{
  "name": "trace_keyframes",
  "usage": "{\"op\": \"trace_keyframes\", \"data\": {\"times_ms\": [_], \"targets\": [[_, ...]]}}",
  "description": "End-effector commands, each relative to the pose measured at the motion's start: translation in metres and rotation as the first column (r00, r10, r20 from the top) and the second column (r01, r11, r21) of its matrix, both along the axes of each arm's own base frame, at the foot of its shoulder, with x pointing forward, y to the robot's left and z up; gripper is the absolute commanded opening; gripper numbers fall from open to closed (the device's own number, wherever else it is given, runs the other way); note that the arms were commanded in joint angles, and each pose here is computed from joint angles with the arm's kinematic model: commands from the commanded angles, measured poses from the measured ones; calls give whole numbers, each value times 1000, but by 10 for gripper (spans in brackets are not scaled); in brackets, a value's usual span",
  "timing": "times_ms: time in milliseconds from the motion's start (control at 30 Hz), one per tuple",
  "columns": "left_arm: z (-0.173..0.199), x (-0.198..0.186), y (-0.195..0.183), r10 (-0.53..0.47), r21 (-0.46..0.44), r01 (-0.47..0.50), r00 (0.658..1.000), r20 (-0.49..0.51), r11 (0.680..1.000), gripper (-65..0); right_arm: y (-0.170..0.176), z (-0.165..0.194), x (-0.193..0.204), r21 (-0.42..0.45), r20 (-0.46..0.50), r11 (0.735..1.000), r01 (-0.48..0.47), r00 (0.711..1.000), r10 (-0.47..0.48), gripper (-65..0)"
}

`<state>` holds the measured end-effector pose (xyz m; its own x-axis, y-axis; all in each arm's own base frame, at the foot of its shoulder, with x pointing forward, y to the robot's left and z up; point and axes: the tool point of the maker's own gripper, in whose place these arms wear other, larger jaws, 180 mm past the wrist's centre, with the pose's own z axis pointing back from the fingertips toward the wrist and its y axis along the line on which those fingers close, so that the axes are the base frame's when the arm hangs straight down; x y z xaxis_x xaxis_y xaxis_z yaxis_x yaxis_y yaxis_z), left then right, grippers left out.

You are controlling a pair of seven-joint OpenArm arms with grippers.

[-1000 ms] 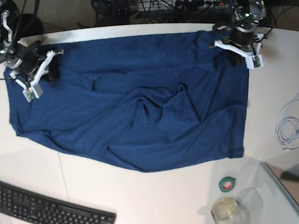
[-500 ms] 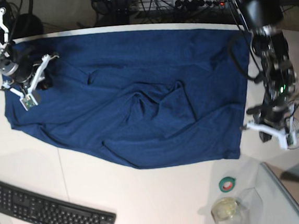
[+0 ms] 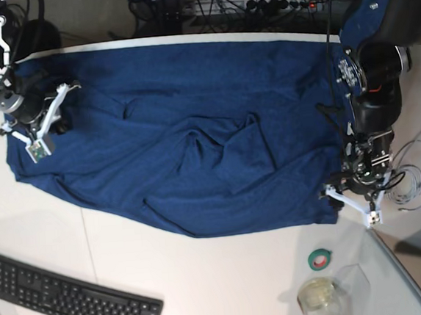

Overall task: Layout the t-shirt on the table in an organized manner, then fold the t-shirt properly
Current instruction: 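Move both grippers back to the hem corners and grasp them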

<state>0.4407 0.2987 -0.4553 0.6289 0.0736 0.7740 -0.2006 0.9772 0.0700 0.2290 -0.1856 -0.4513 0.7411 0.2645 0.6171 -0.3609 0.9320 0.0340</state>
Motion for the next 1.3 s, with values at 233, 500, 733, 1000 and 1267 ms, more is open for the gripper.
{"op": "trace_keyframes", "data": {"times_ms": [233,500,733,1000,1267], "targets": [[10,16,-10,-8,-21,10,994,107,1000,-247,-5,10,9,1,43,1000,3,999,-3,-584],[-12,-9,6,51,29,-52,998,39,998,-293,-10,12,17,-8,53,1000,5,999,-4,-584],[-36,-30,-11,26,3,-26,1000,-9,1000,-311,-34,23,40,-18,99,997,68,993,-66,-581],[-35,-29,-13,13,-9,-13,1000,0,1000,-650,-83,33,89,-83,114,991,101,989,-91,-425],[-4,0,-10,9,13,-10,996,88,1000,-650,-78,35,154,-110,71,994,16,997,-8,-291]]}}
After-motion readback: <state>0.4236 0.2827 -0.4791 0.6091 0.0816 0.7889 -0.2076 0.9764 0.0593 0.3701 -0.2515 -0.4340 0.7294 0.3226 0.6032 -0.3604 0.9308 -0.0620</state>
